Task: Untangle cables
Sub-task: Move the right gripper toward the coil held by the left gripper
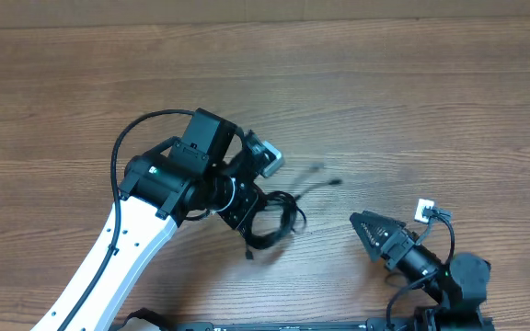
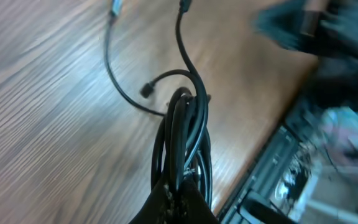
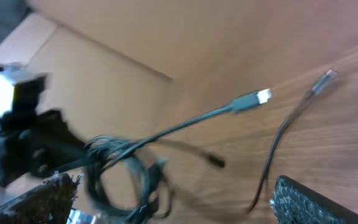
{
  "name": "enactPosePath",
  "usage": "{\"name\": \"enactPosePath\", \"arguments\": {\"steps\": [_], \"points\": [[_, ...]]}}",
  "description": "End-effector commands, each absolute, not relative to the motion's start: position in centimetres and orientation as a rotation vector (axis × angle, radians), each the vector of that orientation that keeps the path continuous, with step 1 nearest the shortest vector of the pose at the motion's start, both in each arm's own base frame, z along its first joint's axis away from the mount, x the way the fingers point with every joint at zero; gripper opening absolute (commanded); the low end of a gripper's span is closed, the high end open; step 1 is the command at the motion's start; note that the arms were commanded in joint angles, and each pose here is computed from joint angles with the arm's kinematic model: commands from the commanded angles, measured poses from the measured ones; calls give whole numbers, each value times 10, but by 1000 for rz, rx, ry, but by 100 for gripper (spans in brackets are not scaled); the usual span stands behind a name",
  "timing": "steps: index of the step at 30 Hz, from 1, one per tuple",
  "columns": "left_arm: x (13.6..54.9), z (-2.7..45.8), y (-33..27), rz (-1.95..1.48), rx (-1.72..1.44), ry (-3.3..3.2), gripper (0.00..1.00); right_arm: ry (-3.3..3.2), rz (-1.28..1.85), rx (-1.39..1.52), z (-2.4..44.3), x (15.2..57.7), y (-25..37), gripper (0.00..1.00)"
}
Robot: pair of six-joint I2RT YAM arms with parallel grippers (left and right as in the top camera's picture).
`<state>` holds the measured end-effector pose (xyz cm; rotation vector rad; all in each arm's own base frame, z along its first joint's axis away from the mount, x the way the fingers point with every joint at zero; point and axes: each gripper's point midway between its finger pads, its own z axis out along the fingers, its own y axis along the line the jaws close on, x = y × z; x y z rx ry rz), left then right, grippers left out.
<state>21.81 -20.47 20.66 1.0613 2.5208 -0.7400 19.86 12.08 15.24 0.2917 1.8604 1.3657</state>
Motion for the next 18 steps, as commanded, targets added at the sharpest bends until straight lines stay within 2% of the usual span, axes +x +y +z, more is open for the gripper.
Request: {"name": "enactPosePath", "arguments": {"steps": [1,6,11,18], "points": [[203,227,-220,-879,1260,2321,4,1923,1276,404,157,204,107,99],[194,222,-215,-863,1338,2316,4,2010,1321,499,189,198,110,99],[192,221,-214,-853,1378,2296,4,2006,1516,353,235,182,132,100],[202,225,-218,-830,1380,2239,4,2170,1674,740,204,164,136,100]]}}
